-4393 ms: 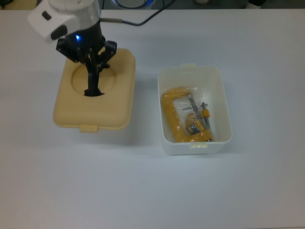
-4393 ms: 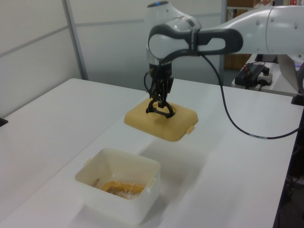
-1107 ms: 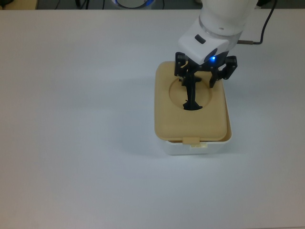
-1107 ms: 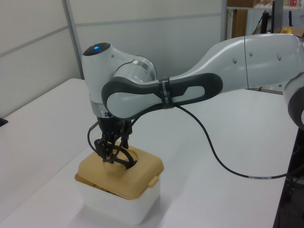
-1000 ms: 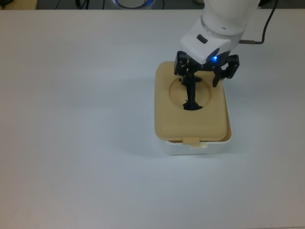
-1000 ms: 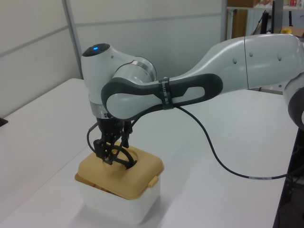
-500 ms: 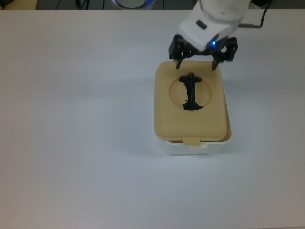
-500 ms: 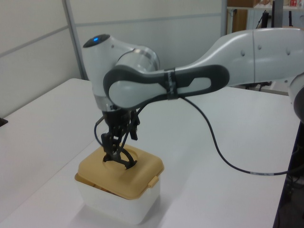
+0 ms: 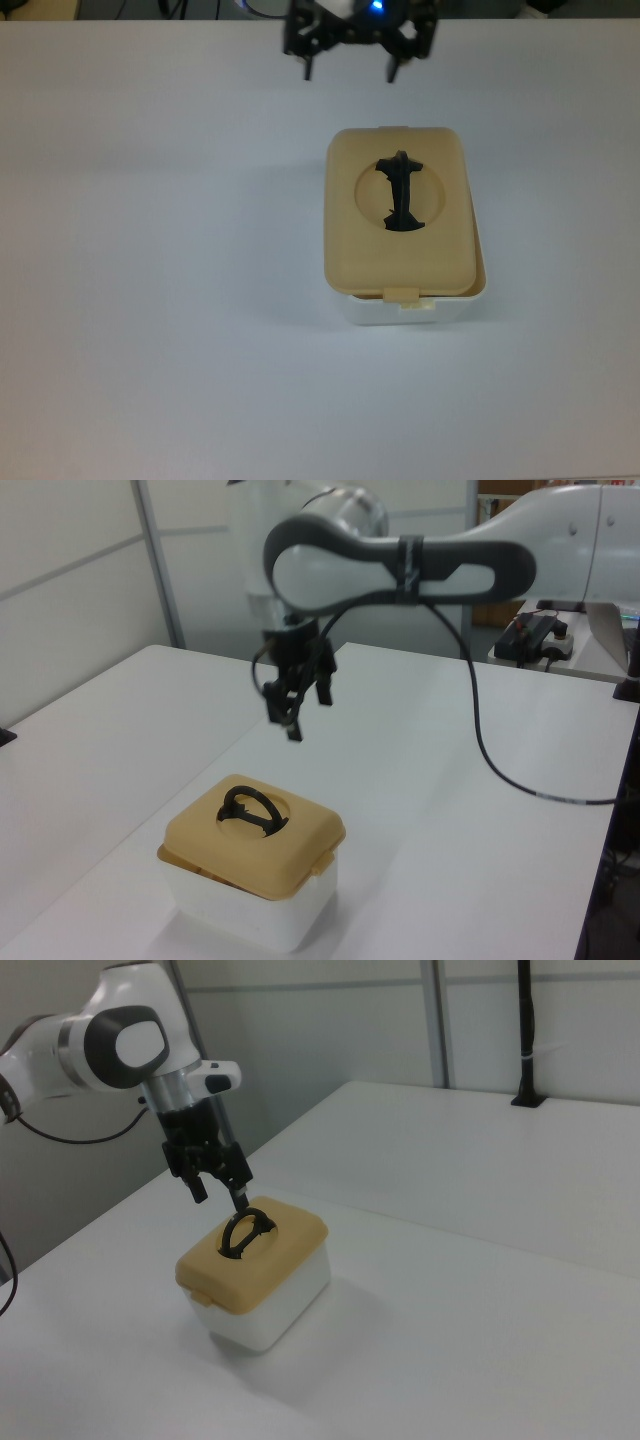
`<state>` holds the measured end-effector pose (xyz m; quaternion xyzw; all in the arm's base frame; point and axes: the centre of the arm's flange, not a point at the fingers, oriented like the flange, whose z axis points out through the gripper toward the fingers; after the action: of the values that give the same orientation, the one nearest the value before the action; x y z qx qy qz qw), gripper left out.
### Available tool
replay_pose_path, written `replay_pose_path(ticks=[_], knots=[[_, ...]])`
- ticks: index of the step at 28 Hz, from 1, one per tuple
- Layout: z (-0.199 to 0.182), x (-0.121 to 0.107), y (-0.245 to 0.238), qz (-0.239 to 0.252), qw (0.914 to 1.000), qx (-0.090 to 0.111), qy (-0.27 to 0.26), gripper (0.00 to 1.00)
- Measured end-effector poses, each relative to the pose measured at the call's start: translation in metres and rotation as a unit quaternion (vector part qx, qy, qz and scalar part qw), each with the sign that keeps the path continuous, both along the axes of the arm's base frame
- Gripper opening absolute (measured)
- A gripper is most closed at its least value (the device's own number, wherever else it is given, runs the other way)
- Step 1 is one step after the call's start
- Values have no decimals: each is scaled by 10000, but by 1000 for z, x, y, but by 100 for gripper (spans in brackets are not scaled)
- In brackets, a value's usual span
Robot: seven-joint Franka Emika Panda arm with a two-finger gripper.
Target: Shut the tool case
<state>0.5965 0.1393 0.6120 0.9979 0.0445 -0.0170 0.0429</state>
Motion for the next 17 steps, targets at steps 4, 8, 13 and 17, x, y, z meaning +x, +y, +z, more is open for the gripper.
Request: replay_pose_path(ticks=[4,8,13,17], knots=[[10,0,-44,-123,9999,22,10,100],[10,3,-86,-244,9997,33,38,100],[7,6,-130,-415,9991,40,83,100],[5,6,-154,-393,9991,51,115,100]])
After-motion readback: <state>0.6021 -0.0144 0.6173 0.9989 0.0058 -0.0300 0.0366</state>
